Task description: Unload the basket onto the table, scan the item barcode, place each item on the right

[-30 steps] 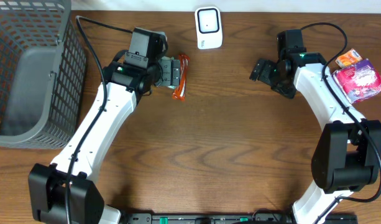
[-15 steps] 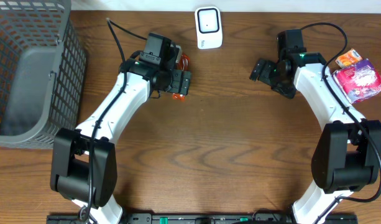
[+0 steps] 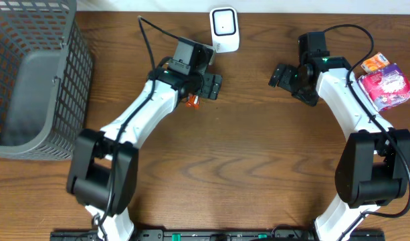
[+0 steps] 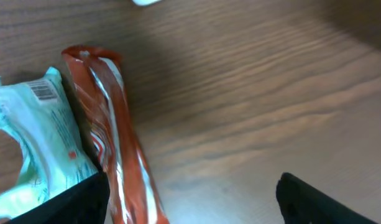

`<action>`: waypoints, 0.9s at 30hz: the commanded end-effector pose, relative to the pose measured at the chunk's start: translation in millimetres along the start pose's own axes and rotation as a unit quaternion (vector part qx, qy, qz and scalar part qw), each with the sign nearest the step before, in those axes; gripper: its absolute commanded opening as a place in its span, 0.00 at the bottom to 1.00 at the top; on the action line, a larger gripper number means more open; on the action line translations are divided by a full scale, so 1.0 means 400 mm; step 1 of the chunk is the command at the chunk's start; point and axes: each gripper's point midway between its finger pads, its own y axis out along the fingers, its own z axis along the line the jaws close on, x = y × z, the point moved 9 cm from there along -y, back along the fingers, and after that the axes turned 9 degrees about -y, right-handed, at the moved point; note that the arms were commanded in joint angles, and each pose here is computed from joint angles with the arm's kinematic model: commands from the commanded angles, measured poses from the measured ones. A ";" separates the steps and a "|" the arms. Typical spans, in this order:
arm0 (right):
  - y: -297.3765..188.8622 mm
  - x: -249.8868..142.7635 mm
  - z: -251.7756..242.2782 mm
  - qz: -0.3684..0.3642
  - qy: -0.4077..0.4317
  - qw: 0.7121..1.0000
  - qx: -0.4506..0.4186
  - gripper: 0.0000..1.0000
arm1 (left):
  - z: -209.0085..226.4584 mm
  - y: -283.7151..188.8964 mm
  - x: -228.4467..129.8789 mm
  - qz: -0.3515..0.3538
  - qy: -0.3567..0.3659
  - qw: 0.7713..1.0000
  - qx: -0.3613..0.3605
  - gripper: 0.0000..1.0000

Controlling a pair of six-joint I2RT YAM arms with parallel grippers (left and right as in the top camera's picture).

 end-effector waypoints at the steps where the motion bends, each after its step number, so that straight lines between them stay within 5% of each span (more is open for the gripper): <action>1: 0.007 -0.001 -0.006 0.001 -0.001 1.000 -0.009 0.99 | 0.035 0.043 -0.002 -0.004 0.001 0.998 0.056 0.86; 14: 0.007 -0.001 -0.006 0.001 -0.001 1.000 -0.009 0.99 | 0.087 0.170 -0.059 0.029 -0.006 0.994 0.105 0.85; 18: 0.007 -0.001 -0.006 0.001 -0.001 1.000 -0.009 0.99 | 0.081 0.171 -0.066 0.037 -0.029 0.994 0.094 0.65; 25: 0.007 0.000 -0.006 0.001 -0.001 1.000 -0.009 0.99 | 0.029 0.172 -0.082 0.076 -0.048 0.995 -0.031 0.22; 27: 0.007 0.000 -0.006 0.001 -0.001 1.000 -0.009 0.99 | 0.017 0.168 -0.086 0.087 -0.053 0.993 -0.057 0.19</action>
